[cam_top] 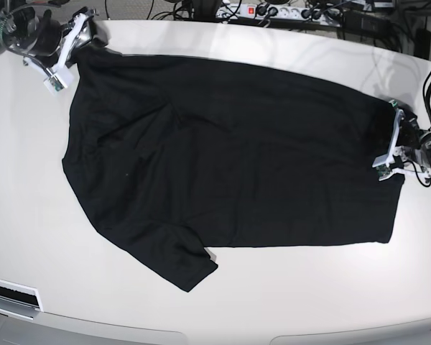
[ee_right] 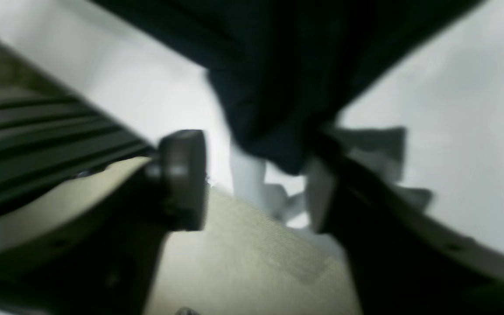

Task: Layout the t-shirt on the table in an organized manner, then fold the t-shirt properly
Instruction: 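Pull the gripped shirt edge taut, shifting the right gripper's hold along it, then drag the black shirt toward the arms with both grippers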

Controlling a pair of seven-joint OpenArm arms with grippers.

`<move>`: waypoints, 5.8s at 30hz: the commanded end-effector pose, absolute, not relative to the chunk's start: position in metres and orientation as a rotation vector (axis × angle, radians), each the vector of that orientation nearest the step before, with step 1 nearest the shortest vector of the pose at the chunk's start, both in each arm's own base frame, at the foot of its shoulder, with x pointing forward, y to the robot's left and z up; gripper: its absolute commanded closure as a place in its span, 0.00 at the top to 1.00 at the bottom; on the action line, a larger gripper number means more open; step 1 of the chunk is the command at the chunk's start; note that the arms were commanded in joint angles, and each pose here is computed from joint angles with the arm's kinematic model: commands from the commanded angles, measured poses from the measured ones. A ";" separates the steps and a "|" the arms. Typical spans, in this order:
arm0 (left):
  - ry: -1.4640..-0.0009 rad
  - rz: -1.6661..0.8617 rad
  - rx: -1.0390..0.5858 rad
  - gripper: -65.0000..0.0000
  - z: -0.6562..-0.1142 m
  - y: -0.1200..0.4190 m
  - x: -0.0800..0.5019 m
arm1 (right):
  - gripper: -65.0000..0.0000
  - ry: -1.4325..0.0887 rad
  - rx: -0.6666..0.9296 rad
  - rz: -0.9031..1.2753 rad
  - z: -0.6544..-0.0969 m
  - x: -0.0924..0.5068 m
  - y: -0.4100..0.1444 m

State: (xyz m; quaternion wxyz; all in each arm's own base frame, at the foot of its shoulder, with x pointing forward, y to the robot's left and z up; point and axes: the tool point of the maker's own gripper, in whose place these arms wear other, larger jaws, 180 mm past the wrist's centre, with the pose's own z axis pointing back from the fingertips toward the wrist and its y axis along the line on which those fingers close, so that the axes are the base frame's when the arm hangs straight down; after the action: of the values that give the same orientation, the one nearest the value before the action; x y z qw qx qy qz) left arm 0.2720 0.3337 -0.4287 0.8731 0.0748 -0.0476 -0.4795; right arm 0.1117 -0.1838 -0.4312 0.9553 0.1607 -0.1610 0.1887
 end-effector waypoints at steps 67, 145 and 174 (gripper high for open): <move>0.027 -0.924 0.149 0.00 -0.380 0.376 0.248 | 0.00 -0.438 0.530 0.394 -0.421 0.167 -0.133; -0.264 -0.705 -0.251 0.57 -0.364 0.267 0.273 | 0.00 -0.108 -0.230 0.272 -0.489 0.111 -0.216; -0.106 -0.767 -0.072 0.00 -0.481 0.264 0.169 | 0.00 -0.127 -0.023 0.434 -0.481 0.102 -0.175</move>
State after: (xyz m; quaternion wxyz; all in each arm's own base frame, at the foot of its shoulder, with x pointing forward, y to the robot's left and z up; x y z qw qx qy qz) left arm 0.1913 0.2257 -0.4718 0.9197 -0.1006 -0.1266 -0.3577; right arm 0.1176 -0.1796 -0.4780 0.9733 -0.0272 -0.0904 0.2094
